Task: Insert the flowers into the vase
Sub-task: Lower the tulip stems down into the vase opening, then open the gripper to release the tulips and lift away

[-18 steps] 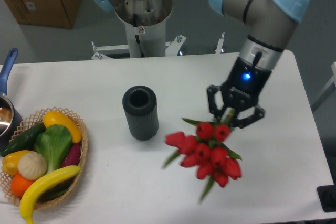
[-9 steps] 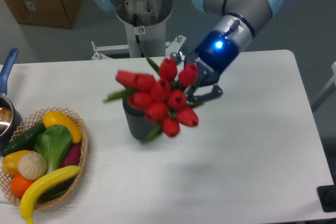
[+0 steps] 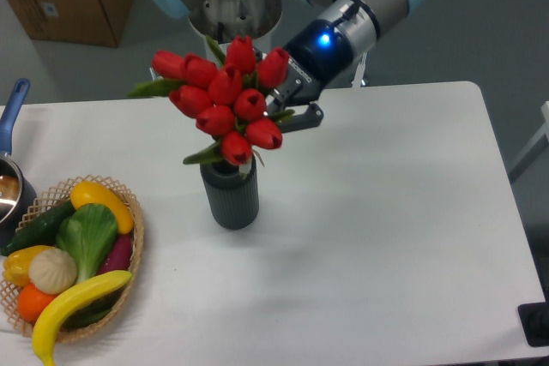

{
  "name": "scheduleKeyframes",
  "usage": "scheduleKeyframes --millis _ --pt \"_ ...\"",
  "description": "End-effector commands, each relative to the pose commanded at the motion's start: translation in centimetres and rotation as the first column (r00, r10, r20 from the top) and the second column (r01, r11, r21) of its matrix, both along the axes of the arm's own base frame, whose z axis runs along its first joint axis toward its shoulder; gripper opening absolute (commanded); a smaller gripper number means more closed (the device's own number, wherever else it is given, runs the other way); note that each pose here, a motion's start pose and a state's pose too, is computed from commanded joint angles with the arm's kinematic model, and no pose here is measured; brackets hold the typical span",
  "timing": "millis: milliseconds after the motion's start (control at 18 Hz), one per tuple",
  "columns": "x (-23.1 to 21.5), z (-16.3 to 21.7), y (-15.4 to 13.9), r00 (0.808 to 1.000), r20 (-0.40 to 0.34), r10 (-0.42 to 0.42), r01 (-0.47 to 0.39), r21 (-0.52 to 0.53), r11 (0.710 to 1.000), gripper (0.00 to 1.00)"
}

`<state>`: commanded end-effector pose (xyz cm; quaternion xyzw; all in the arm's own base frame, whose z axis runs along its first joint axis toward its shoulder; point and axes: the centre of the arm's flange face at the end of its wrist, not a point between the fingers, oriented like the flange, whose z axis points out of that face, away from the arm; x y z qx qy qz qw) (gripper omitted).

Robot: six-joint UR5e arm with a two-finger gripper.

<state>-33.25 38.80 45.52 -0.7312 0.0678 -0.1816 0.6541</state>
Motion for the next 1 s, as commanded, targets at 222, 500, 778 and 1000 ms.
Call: scheduleKeyframes --millis 222,500,778,1000 --pt "0.4 -1.3 -0.2 1.000 0.005 -0.001 0.001 -0.004 1.000 0.00" --pt "1.2 -4.0 -0.7 1.000 0.015 0.000 0.000 -0.009 1.000 0.00" --pt "2.2 -6.4 -1.3 1.000 0.016 -0.001 0.001 -0.012 1.000 0.04" --pt "2.0 -9.5 -2.3 1.000 -0.021 0.014 -0.014 -0.001 1.000 0.18"
